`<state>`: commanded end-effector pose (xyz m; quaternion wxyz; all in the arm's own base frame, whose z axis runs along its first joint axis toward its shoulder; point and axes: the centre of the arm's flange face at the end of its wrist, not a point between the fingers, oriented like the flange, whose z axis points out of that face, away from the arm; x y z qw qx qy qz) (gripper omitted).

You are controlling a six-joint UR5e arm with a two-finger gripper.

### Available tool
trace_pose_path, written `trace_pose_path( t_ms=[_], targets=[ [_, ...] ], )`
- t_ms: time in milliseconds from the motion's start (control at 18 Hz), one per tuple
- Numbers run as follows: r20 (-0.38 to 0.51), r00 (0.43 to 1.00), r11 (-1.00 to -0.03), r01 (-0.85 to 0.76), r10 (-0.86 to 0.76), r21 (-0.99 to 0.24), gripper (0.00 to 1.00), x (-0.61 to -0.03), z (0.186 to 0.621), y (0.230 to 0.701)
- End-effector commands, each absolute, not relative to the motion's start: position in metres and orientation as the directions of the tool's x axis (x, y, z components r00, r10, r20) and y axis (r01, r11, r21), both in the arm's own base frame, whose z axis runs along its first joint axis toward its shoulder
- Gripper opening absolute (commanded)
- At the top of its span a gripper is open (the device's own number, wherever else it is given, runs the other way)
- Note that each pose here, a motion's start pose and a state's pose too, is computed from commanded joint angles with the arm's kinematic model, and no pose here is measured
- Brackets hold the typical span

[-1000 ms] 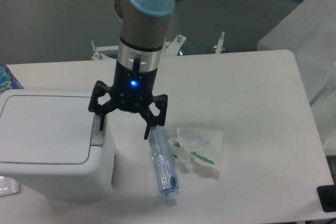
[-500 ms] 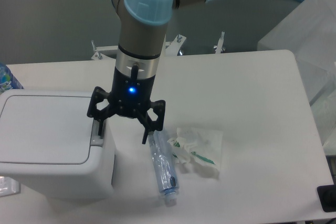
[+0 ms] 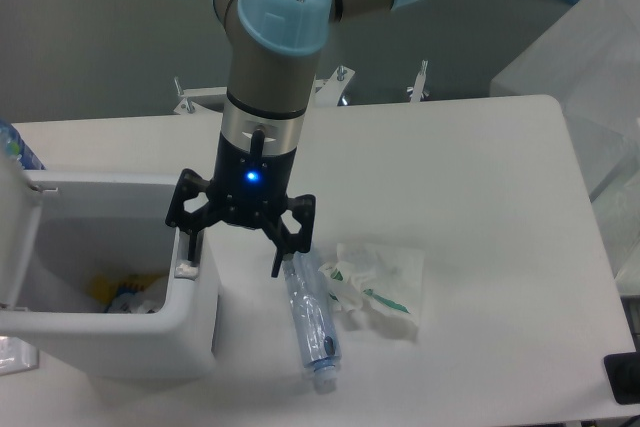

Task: Open the trash can
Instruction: 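Press the grey tab down with the gripper to pop the lid open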

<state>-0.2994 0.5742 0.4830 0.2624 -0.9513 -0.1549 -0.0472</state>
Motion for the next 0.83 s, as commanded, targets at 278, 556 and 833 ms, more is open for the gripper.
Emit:
trace_pose_path(
  t_ms=[278, 556, 833],
  targets=[
    [0.104, 0.958, -0.772, 0.278, 0.268, -0.571, 1.00, -0.324, 0.527, 0.565],
    [-0.118, 0.966, -0.842, 0.138, 0.231, -0.521, 1.00, -0.379, 0.530, 0.529],
    [-0.253, 0.961, -0.901, -0.007, 0.114, -0.435, 1.00, -0.409, 0.524, 0.503]
  ],
)
